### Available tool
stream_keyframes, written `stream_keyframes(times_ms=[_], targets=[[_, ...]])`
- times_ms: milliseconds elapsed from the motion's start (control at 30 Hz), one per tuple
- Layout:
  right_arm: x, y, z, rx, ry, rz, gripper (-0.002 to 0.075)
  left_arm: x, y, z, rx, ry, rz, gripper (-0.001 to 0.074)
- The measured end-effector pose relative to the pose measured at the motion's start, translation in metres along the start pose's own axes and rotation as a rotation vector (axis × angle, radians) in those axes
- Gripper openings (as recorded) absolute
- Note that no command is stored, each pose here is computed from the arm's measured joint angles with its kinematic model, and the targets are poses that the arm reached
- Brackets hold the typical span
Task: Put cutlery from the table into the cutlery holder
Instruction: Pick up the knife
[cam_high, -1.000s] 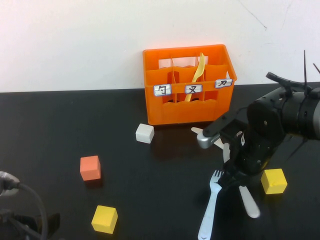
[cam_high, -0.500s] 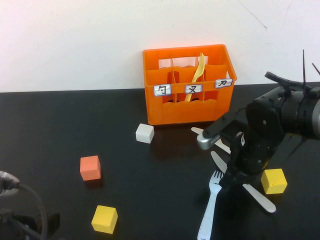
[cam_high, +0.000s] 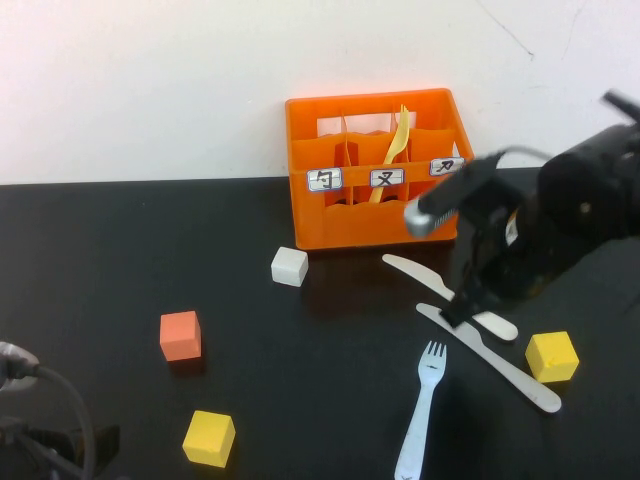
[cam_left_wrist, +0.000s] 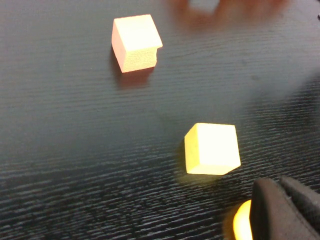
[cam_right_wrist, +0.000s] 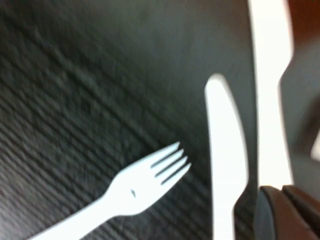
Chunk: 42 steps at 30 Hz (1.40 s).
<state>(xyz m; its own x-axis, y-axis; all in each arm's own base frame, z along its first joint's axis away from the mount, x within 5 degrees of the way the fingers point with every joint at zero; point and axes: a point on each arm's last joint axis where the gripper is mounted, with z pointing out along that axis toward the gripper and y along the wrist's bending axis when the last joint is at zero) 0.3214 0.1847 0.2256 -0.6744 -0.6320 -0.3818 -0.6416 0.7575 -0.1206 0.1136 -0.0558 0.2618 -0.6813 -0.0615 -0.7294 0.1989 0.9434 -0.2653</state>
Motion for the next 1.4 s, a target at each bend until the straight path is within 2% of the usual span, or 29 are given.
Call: stream_keyframes(times_ms=[167, 267, 633, 733, 867, 933, 1100, 1400], targets=[[-0.009, -0.003, -0.027, 0.027, -0.139, 0.003, -0.0001, 0.0, 0.001, 0.0, -0.006, -0.003, 0.011, -0.0001], [-0.009, -0.004, -0.03, 0.034, -0.15, -0.002, -0.0002, 0.0, 0.001, 0.0, -0.006, -0.003, 0.011, -0.0001], [0.015, 0.003, 0.019, -0.04, 0.182, -0.114, 0.0006, 0.0, 0.001, 0.0, -0.007, -0.003, 0.013, -0.0001], [0.02, 0.008, 0.031, -0.097, 0.23, -0.147, 0.0083, 0.0, 0.001, 0.0, -0.007, -0.003, 0.013, -0.0001], [0.022, 0.011, 0.041, -0.12, 0.255, -0.158, 0.0278, 0.0, 0.001, 0.0, -0.007, -0.003, 0.013, -0.0001], [0.022, 0.011, 0.043, -0.119, 0.253, -0.159, 0.0342, 0.0, 0.001, 0.0, -0.007, -0.003, 0.013, -0.0001], [0.022, 0.008, 0.045, -0.099, 0.253, -0.18, 0.0392, 0.0, 0.001, 0.0, -0.007, -0.003, 0.013, -0.0001], [0.027, 0.001, 0.061, -0.096, 0.285, -0.122, 0.0398, 0.0, 0.001, 0.0, -0.008, -0.004, 0.014, -0.0001]])
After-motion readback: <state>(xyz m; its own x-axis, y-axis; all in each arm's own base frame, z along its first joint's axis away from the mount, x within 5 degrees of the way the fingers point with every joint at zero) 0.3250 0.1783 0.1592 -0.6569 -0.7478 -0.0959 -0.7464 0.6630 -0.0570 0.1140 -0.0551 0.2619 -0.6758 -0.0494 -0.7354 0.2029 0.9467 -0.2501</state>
